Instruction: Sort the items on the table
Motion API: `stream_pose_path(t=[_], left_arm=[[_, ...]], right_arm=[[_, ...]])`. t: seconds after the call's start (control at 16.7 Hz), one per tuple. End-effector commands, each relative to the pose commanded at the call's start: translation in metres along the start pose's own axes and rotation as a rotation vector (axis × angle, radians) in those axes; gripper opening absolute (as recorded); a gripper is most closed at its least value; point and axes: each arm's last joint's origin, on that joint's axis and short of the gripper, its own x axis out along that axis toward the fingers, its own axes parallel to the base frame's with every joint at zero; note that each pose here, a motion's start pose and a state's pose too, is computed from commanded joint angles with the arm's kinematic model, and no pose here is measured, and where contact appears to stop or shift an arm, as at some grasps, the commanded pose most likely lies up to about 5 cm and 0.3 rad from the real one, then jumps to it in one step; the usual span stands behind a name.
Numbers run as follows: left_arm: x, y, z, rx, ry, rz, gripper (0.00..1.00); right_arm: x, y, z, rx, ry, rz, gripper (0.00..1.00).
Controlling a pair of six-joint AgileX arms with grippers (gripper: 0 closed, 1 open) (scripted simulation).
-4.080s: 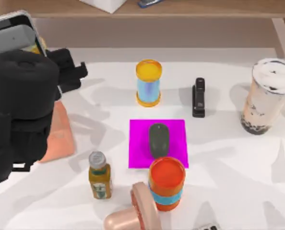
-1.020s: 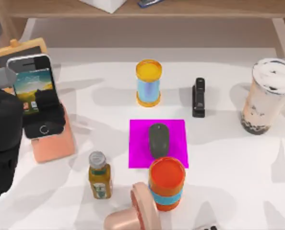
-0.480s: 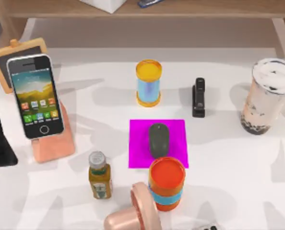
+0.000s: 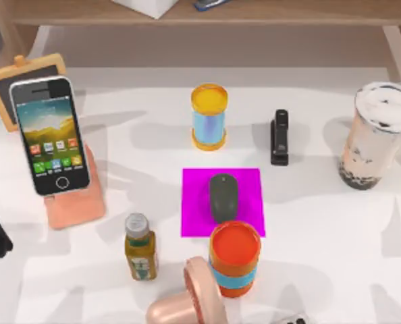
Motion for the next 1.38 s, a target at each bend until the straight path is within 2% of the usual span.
stream_pose_path(t=[0.36, 0.96, 1.14, 1.38], left_arm=[[0.0, 0.0, 0.0, 0.0, 0.0, 0.0, 1.0], [0.0, 0.0, 0.0, 0.0, 0.0, 0.0, 1.0], [0.0, 0.0, 0.0, 0.0, 0.0, 0.0, 1.0], [0.0, 0.0, 0.0, 0.0, 0.0, 0.0, 1.0]], right_arm=[[0.002, 0.001, -0.003, 0.003, 0.01, 0.011, 1.0], [0.036, 0.022, -0.037, 0.016, 0.184, 0.127, 1.0], [0.055, 0.035, -0.043, 0.002, 0.211, 0.132, 1.0], [0.087, 0.058, -0.055, -0.013, 0.187, 0.106, 1.0]])
